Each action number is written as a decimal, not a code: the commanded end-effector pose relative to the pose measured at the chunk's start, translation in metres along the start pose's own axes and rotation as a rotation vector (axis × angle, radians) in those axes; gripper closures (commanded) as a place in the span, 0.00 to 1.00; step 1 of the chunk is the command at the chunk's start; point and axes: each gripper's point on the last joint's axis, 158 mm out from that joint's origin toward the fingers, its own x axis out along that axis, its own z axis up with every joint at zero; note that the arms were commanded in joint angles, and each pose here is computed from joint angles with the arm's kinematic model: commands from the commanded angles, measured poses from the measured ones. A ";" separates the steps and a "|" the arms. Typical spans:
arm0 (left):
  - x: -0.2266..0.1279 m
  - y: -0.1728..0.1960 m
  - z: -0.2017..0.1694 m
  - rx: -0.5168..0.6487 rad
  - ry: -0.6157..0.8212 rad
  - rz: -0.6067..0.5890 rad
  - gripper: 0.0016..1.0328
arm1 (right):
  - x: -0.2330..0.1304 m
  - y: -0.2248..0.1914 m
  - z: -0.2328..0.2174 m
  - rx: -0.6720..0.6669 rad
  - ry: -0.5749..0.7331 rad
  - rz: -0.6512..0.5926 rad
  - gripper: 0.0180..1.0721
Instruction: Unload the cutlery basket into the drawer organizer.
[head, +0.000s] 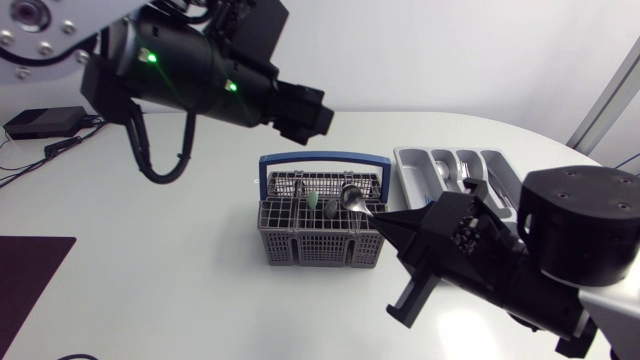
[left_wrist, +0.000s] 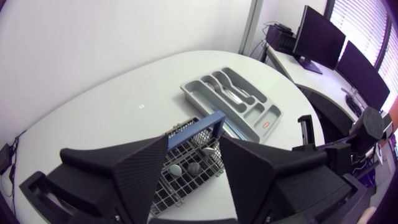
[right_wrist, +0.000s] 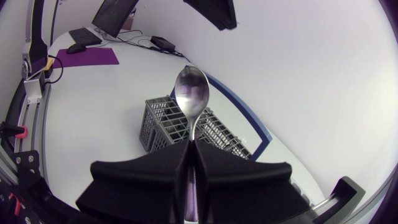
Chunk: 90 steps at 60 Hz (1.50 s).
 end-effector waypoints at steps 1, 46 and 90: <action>-0.017 0.016 0.019 -0.040 -0.064 0.033 0.36 | -0.007 -0.003 -0.021 -0.031 0.024 0.003 0.92; 0.028 -0.007 -0.041 0.079 0.108 -0.050 0.36 | -0.053 -0.079 -0.169 -0.087 0.248 0.201 0.92; 0.046 -0.041 -0.073 0.283 0.215 -0.129 0.33 | -0.081 -0.150 -0.304 -0.273 0.476 0.364 0.94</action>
